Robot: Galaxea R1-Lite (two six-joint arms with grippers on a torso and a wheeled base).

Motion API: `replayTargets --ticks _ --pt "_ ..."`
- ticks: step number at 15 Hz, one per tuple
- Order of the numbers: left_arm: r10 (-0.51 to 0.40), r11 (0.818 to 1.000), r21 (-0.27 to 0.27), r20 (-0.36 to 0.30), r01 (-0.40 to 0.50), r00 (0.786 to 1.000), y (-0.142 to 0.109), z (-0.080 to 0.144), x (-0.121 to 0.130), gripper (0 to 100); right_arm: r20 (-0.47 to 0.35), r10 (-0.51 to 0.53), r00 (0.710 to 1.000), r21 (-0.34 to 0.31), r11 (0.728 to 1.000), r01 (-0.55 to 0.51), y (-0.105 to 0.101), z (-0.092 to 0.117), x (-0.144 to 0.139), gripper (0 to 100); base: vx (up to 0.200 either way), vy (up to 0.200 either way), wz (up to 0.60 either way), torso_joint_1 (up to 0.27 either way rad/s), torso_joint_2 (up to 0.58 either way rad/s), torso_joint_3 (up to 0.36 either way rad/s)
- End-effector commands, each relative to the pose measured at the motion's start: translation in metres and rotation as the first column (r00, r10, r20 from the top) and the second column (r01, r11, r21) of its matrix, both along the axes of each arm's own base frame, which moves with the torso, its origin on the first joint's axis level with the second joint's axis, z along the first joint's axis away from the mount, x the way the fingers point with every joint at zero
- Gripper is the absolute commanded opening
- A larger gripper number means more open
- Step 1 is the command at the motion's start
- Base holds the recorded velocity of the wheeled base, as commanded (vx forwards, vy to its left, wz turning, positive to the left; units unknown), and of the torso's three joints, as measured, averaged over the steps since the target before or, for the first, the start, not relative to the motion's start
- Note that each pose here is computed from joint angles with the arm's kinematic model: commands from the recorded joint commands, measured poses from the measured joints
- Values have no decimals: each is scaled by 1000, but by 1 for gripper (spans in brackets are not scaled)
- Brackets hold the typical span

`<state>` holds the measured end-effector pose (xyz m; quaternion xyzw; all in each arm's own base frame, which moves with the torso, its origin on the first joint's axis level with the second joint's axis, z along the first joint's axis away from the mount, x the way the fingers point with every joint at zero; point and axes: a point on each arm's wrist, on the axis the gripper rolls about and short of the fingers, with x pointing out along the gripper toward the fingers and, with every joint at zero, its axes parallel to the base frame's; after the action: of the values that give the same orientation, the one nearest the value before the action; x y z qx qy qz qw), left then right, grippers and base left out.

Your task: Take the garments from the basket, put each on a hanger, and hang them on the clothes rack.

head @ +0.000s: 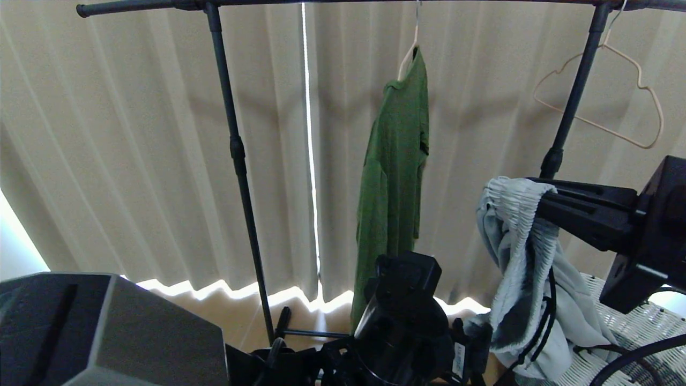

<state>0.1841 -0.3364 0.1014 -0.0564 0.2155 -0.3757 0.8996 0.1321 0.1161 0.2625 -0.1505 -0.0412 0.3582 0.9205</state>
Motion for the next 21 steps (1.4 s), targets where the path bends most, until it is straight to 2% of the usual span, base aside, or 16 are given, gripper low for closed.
replayTargets --ticks 1,5,9,14,15,20,21 --pt "-5 1000 16 -9 5 1000 -2 -7 -1 100 2 16 1000 22 1000 -16 -2 3 -4 0 0 0 0 0 0 0" --pt "-22 998 61 -28 24 999 10 -13 -15 100 3 17 1000 24 1000 -17 -2 3 -4 0 0 0 0 0 0 0" --pt "1 1000 -27 16 -1 1000 12 -2 -8 100 1 22 1000 25 999 -22 -2 3 -4 0 0 0 0 0 0 0" --pt "0 1000 -14 7 0 1000 9 -9 -7 100 6 43 999 59 997 -43 -4 9 -7 0 0 0 0 0 0 0" --pt "-3 1000 -10 5 3 1000 9 -10 -7 0 10 51 999 64 997 -51 -5 10 -8 0 0 0 0 0 0 0" --pt "1 1000 10 2 -1 1000 9 -16 -7 0 11 52 999 74 996 -53 -7 12 -10 0 0 0 0 0 0 0" --pt "30 999 36 23 -31 999 12 -18 -10 0 9 46 999 74 996 -47 -8 11 -10 0 0 0 0 0 0 0"
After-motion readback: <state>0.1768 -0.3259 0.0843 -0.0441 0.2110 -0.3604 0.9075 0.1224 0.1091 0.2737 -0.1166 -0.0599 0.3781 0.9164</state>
